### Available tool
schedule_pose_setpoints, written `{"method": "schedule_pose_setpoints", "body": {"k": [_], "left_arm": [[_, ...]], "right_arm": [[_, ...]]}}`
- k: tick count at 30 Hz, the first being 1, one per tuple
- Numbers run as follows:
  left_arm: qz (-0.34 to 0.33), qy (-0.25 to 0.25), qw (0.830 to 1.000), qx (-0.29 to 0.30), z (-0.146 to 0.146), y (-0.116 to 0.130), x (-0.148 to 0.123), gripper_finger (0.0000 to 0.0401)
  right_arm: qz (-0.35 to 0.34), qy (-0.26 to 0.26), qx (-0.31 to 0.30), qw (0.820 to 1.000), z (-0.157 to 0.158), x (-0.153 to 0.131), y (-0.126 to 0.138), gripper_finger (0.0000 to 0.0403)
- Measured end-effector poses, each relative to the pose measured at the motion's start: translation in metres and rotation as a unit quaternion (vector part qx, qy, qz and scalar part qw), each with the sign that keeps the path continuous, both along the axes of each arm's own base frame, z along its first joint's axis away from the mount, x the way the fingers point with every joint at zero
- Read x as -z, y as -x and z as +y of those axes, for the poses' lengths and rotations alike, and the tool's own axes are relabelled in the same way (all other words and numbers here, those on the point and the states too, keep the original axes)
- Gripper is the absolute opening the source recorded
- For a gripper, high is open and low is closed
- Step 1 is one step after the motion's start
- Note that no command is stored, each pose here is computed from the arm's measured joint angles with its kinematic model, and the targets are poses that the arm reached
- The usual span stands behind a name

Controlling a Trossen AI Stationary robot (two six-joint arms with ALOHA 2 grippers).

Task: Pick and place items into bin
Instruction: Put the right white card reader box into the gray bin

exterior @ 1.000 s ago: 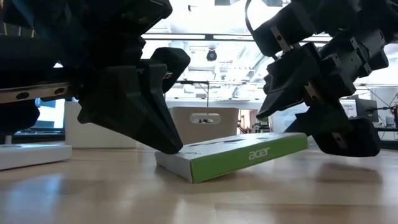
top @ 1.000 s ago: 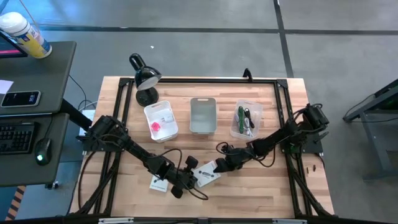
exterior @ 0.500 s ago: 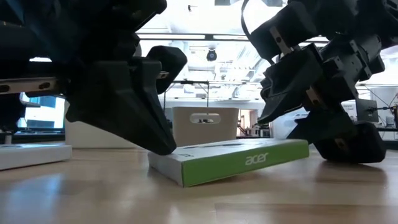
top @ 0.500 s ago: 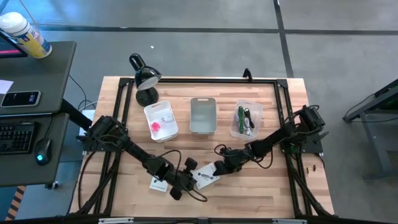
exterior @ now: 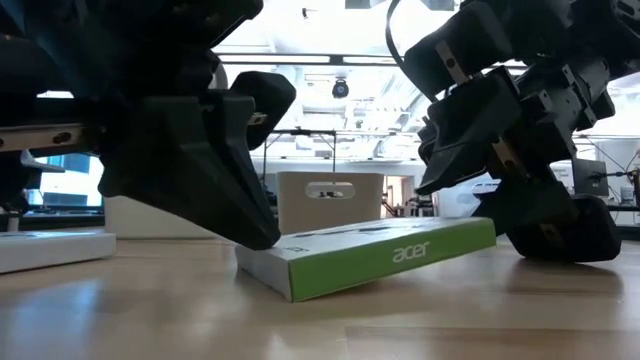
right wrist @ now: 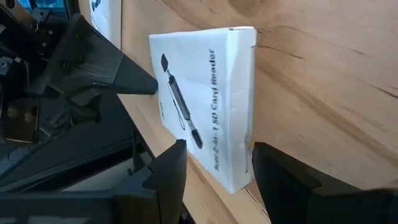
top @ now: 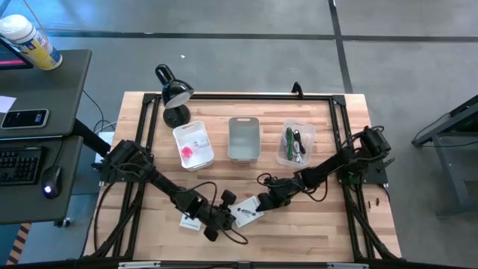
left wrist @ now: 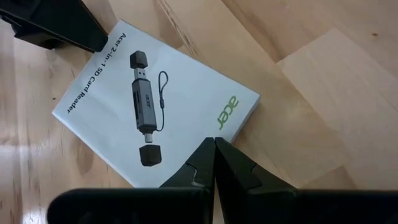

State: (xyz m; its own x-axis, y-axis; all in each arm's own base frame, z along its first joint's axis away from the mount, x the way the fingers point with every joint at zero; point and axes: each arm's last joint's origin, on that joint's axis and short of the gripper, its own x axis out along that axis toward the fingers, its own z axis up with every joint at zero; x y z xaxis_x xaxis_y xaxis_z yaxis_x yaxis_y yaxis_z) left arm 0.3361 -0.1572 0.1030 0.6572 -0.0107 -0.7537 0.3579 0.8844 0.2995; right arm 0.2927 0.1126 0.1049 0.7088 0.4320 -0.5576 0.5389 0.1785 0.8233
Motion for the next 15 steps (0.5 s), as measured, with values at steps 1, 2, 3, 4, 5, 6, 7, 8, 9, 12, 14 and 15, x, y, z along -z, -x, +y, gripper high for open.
{"method": "schedule_pose_setpoints", "body": {"k": [1,2,3,4,5,6,7,8,9,12,14,15], "left_arm": [[-0.001,-0.001,1.000,-0.001,-0.0001,0.0001,0.0000,0.0000],[-0.001,-0.002,1.000,-0.002,-0.0004,0.0003,0.0001,0.0000],[-0.001,-0.001,1.000,-0.001,-0.0017,0.0008,0.0001,0.0000],[-0.002,-0.003,1.000,-0.002,-0.0018,0.0009,0.0002,0.0000],[-0.003,-0.004,1.000,-0.003,-0.0022,0.0012,0.0002,0.0000],[-0.004,-0.004,1.000,-0.002,-0.0036,0.0018,0.0002,0.0000],[-0.005,-0.006,1.000,-0.002,-0.0043,0.0022,0.0002,0.0000],[-0.005,-0.007,1.000,-0.002,-0.0055,0.0028,0.0003,0.0000],[-0.005,-0.008,1.000,-0.002,-0.0061,0.0032,0.0005,0.0000],[-0.006,-0.008,1.000,0.001,-0.0082,0.0041,0.0005,0.0000],[-0.005,-0.006,1.000,0.001,-0.0091,0.0046,0.0006,0.0000],[-0.005,-0.006,1.000,0.002,-0.0095,0.0048,0.0006,0.0000]], "right_arm": [[0.001,0.000,0.000,1.000,0.0000,0.0001,0.0000,0.0173],[0.001,0.000,0.000,1.000,0.0000,0.0001,0.0001,0.0173],[0.001,-0.001,0.000,1.000,0.0000,0.0001,0.0001,0.0173],[0.001,-0.001,0.000,1.000,0.0000,0.0001,0.0002,0.0172],[0.001,-0.001,0.000,1.000,-0.0001,0.0002,0.0002,0.0172],[0.000,-0.002,0.000,1.000,-0.0001,0.0002,0.0003,0.0172],[0.000,-0.002,0.001,1.000,-0.0001,0.0001,0.0002,0.0172],[-0.001,-0.002,0.001,1.000,-0.0001,0.0000,0.0002,0.0173],[-0.003,-0.002,0.004,1.000,-0.0001,-0.0003,0.0000,0.0174],[-0.011,-0.002,0.009,1.000,-0.0002,-0.0009,-0.0002,0.0173],[-0.015,0.000,0.016,1.000,-0.0003,-0.0012,-0.0005,0.0169],[-0.016,0.001,0.018,1.000,-0.0004,-0.0014,-0.0007,0.0166]]}}
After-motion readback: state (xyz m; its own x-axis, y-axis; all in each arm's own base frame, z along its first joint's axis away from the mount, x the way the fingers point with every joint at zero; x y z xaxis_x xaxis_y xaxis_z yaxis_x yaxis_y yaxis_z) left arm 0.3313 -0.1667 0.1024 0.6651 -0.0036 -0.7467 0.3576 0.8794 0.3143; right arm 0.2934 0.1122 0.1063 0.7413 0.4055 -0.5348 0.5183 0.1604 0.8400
